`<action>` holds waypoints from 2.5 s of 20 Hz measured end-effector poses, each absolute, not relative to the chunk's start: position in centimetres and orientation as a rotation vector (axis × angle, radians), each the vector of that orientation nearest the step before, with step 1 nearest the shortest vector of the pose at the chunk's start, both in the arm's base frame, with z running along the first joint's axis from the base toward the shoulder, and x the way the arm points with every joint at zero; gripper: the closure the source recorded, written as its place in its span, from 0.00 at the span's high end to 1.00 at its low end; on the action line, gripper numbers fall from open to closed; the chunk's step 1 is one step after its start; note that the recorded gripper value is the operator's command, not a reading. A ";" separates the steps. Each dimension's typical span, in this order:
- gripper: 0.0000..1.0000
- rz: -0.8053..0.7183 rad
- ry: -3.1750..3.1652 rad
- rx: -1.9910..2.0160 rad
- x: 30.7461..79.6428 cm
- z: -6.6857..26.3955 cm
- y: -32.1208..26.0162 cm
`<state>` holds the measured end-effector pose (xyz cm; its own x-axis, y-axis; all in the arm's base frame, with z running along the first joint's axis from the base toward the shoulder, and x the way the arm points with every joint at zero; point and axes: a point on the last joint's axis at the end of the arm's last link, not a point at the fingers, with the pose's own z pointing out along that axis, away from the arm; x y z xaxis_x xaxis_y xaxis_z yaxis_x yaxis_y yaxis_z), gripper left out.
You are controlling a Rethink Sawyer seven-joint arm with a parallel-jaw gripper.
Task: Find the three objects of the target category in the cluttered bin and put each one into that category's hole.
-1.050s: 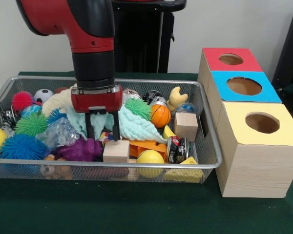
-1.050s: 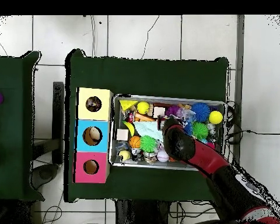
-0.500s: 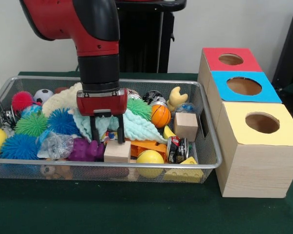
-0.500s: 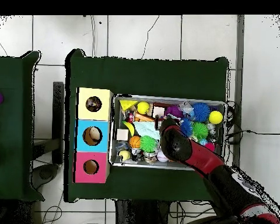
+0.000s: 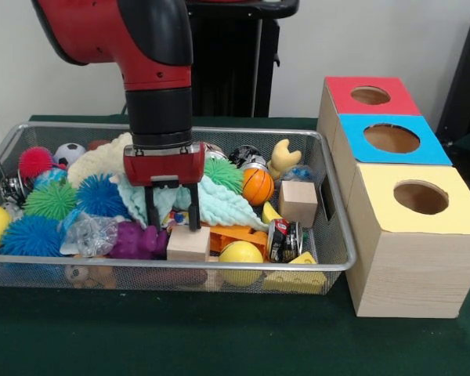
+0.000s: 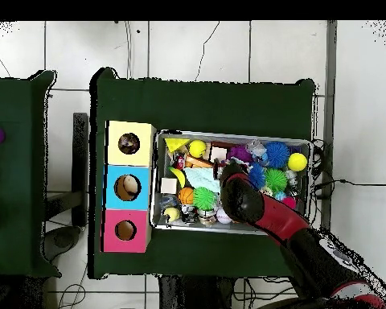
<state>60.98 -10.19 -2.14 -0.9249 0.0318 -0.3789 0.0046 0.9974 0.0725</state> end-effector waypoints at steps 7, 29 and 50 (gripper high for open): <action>1.00 0.082 2.738 -0.083 60.3 -2.1 -9.6; 1.00 0.098 2.723 -0.335 56.8 -4.3 -8.6; 0.00 0.127 2.693 -0.396 56.1 -4.5 -8.4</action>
<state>56.12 -8.35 -4.46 -0.8741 -0.2564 -0.4126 -0.2941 0.9553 0.0296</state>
